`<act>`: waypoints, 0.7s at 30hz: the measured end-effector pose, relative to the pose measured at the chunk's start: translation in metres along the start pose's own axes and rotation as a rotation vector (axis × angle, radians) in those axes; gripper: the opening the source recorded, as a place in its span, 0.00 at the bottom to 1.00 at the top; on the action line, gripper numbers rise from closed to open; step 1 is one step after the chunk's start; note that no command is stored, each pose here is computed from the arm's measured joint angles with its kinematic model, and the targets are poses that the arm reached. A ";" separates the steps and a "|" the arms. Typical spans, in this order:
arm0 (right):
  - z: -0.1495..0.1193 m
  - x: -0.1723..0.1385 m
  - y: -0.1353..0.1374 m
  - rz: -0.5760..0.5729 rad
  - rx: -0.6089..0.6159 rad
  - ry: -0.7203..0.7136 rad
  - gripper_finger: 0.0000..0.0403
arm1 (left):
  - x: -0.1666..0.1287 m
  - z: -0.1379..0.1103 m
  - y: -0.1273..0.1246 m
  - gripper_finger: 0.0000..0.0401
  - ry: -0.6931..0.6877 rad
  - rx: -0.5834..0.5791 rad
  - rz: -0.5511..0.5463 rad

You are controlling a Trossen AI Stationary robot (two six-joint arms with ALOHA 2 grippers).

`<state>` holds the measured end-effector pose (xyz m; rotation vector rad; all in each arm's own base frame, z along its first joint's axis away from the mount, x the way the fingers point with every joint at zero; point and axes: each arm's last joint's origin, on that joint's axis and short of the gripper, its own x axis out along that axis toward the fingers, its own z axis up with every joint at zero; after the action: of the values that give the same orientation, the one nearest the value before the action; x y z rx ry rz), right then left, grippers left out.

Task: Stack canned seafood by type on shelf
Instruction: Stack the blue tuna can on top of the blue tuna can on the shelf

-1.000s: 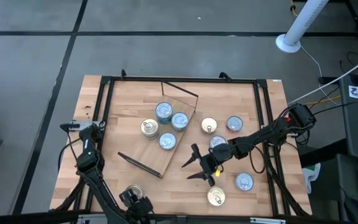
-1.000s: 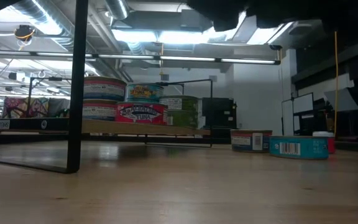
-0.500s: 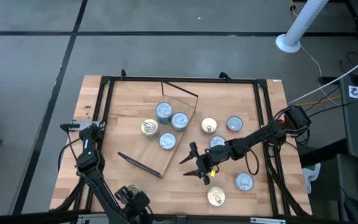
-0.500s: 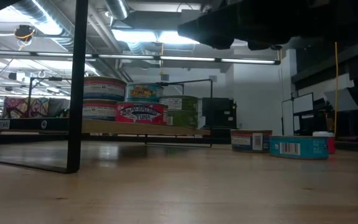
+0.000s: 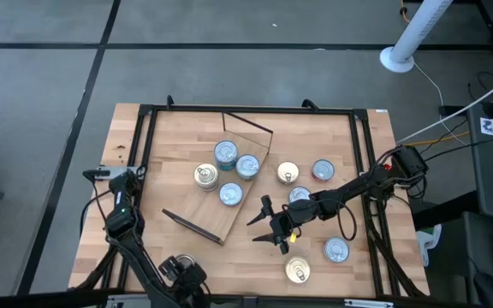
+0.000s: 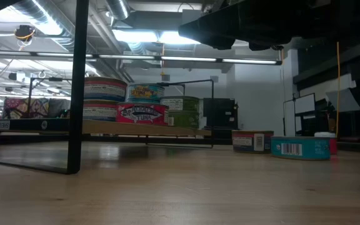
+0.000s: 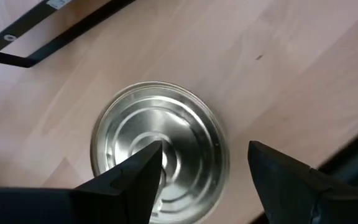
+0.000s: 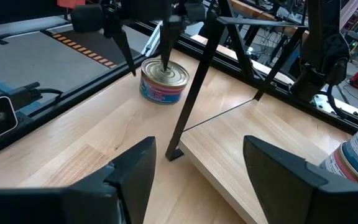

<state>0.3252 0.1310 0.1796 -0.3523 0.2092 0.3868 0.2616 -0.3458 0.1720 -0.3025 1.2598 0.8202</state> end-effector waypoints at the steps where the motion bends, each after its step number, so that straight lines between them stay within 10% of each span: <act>1: 0.000 0.000 0.000 0.000 0.000 0.000 0.60 | 0.003 -0.001 0.000 0.58 0.004 0.001 0.005; 21: 0.000 0.000 0.000 0.000 0.000 0.001 0.60 | 0.007 -0.003 -0.001 0.22 0.021 0.088 -0.015</act>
<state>0.3252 0.1310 0.1796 -0.3523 0.2100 0.3868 0.2611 -0.3460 0.1648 -0.2503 1.3083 0.7488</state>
